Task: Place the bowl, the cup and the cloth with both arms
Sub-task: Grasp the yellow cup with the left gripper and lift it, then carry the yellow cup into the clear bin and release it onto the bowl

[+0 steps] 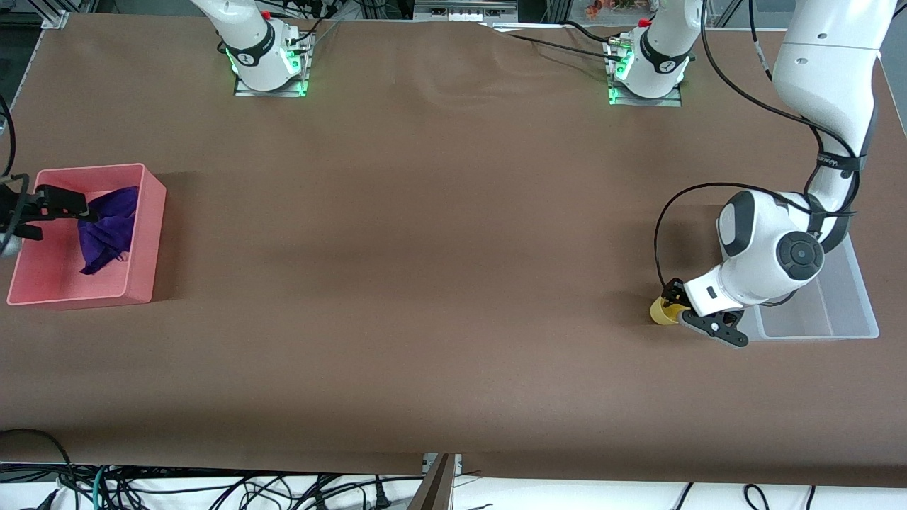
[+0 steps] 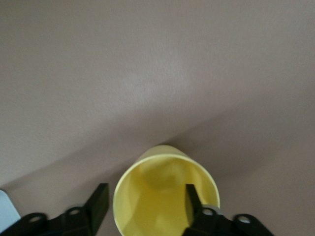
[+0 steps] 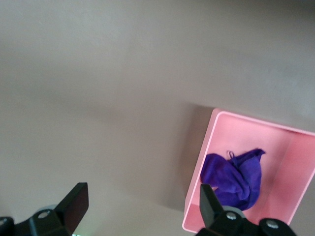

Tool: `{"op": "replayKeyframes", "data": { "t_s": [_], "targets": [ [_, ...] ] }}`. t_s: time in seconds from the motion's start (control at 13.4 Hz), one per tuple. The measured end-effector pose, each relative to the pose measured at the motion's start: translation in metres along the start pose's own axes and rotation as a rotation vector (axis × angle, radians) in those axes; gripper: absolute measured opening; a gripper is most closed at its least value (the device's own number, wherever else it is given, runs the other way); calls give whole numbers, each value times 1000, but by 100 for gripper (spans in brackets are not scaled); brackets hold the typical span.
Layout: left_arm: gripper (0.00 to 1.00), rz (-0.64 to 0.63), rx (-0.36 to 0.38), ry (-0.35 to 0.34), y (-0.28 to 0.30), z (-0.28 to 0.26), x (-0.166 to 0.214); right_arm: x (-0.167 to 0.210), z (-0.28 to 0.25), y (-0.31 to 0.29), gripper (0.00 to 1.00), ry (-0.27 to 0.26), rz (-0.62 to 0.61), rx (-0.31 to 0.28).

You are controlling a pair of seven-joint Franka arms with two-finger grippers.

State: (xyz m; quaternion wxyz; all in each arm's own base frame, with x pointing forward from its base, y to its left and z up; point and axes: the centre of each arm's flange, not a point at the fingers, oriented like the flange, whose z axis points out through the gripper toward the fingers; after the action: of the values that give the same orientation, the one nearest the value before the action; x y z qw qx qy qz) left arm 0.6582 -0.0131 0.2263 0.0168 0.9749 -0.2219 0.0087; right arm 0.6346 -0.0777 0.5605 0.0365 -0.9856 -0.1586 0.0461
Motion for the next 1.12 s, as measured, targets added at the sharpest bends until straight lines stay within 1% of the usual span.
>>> {"op": "replayKeyframes", "data": {
  "t_s": [0.07,0.15,0.3,0.37,0.45,0.52,0.6,0.74,0.89,0.97,1.12],
  "targets": [
    [51,10,-1,-5,-2,3,-3,-2,-12,-5,100,22,-7,-9],
    [42,18,0,-5,-5,3,-5,-5,-23,-9,100,39,-11,-16],
    [19,30,11,7,-12,-2,-6,-10,-37,-14,100,61,-16,-30],
    [9,37,19,20,-14,-11,-4,-9,-40,-20,100,55,-18,-51],
    [3,45,29,32,-16,-24,-2,-6,-39,-29,100,39,5,-79],
    [3,51,32,31,-17,-39,-2,-3,-37,-41,100,21,52,-90],
    [3,51,28,13,-17,-55,-4,-1,-35,-50,100,2,99,-89],
    [3,39,8,-51,-23,-94,-15,-1,-31,-59,100,-27,135,-84],
    [3,50,-17,-119,-41,-129,-41,-3,-30,-58,100,-39,147,-82],
    [3,70,-22,-143,-60,-143,-60,-4,-29,-57,100,-49,150,-80],
    [3,143,-18,-160,-115,-155,-103,-8,-28,-56,100,-67,155,-75]
  ]
}}
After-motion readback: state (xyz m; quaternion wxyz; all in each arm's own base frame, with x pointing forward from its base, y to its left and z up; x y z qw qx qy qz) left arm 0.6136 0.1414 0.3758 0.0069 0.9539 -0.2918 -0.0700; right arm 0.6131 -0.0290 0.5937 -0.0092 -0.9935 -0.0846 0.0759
